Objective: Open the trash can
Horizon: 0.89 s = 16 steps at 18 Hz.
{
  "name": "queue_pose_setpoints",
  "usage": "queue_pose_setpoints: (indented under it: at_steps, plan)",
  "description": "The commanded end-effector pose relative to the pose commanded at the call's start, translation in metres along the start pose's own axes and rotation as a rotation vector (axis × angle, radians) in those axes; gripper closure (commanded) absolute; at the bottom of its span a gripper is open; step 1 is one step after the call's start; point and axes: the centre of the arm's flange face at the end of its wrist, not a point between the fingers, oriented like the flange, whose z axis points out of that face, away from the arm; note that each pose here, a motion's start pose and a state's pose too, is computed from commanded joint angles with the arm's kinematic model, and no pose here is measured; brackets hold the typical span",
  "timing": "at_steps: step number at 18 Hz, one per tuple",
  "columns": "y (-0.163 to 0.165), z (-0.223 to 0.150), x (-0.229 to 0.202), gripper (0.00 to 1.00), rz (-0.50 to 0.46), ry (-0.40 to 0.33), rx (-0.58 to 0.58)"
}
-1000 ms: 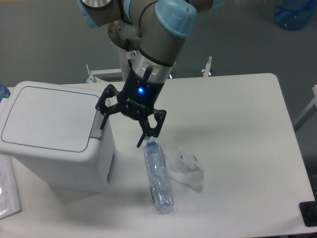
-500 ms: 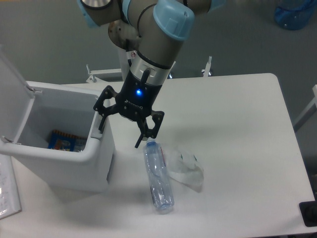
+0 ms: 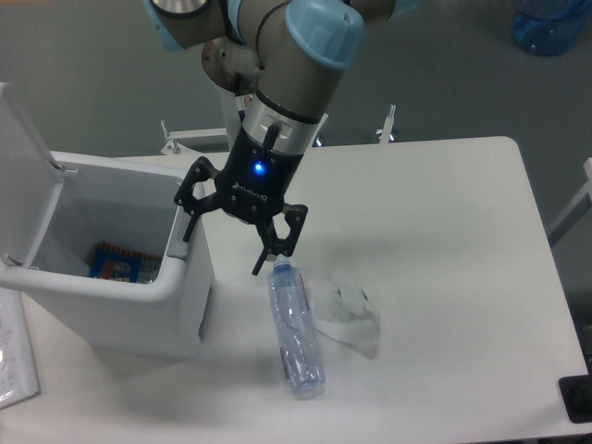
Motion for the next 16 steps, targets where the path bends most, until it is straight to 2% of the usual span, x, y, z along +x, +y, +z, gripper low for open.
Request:
queue_pose_setpoints:
  at_steps: [2,6,8,11,12,16]
  plan:
    - [0.002,-0.006,-0.014,0.00,0.009,-0.062,-0.006]
    - [0.005,-0.018,-0.065,0.00,0.010,-0.258,-0.045]
    - [0.006,-0.008,-0.093,0.00,0.009,-0.299,-0.079]
    - [0.024,0.000,-0.153,0.00,-0.021,-0.380,-0.165]
    - [0.033,0.007,-0.169,0.00,-0.008,-0.378,-0.187]
    - [0.062,0.023,-0.201,0.00,0.197,-0.356,-0.321]
